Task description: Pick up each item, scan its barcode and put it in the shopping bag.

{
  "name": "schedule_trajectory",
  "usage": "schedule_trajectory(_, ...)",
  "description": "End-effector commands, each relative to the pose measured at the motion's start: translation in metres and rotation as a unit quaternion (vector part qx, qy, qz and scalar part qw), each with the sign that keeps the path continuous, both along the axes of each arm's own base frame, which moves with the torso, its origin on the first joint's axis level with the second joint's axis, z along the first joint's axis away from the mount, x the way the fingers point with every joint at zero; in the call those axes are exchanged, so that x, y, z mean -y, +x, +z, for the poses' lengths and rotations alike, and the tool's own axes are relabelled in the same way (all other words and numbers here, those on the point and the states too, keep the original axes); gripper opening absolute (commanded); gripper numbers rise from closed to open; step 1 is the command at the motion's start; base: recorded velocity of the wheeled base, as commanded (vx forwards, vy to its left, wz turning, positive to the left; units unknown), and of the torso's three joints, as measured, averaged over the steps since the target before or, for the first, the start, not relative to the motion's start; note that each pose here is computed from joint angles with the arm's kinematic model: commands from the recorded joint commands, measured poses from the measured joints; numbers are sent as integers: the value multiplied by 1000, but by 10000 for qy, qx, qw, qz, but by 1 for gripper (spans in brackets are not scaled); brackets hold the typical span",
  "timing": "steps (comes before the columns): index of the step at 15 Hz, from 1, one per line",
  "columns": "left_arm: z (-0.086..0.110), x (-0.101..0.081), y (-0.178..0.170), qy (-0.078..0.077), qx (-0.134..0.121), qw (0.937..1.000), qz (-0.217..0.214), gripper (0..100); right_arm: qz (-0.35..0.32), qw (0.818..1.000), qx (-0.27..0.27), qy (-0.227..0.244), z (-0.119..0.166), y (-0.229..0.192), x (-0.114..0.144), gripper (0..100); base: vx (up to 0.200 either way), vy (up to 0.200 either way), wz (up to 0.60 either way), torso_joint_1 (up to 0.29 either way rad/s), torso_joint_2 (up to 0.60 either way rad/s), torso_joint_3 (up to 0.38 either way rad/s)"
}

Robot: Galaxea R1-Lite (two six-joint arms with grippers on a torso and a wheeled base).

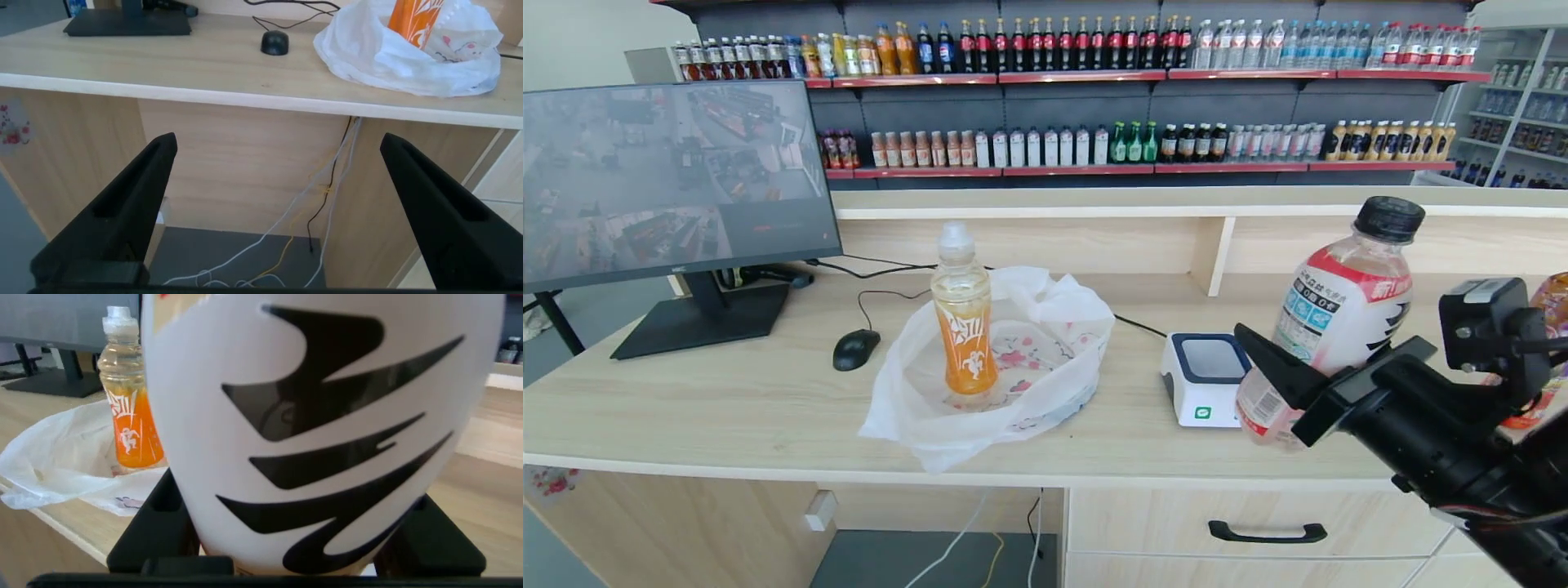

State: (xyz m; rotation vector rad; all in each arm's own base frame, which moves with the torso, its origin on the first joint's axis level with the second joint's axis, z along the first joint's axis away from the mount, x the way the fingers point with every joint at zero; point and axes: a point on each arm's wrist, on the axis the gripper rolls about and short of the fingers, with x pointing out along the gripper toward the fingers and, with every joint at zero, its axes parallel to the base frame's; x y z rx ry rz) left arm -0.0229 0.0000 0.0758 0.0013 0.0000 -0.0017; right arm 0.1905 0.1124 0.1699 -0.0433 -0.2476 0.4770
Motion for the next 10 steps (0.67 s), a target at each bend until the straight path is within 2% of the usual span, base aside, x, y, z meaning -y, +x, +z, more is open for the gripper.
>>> schedule_trajectory(1, 0, 0, 0, 1, 0, 10000, 1, 100, 314, 9988, 117, -343, -5, 17, -12, 0, 0, 0, 0, 0, 0, 0)
schedule_trajectory(2, 0, 0, 0, 1, 0, 10000, 1, 100, 450, 9970, 236, -586, -7, 23, -17, 0, 0, 0, 0, 0, 0, 0)
schedule_trajectory(3, 0, 0, 0, 1, 0, 10000, 1, 100, 428, 9921, 472, -1083, -12, 31, -22, 0, 0, 0, 0, 0, 0, 0)
schedule_trajectory(5, 0, 0, 0, 1, 0, 10000, 1, 100, 412, 9876, 582, -1401, -20, 47, -35, 0, 0, 0, 0, 0, 0, 0)
schedule_trajectory(7, 0, 0, 0, 1, 0, 10000, 1, 100, 153, 9764, 1087, -1860, -19, 75, -46, 0, 0, 0, 0, 0, 0, 0)
schedule_trajectory(10, 0, 0, 0, 1, 0, 10000, 1, 100, 162, 9517, 1902, -2406, -15, 101, -68, 0, 0, 0, 0, 0, 0, 0)
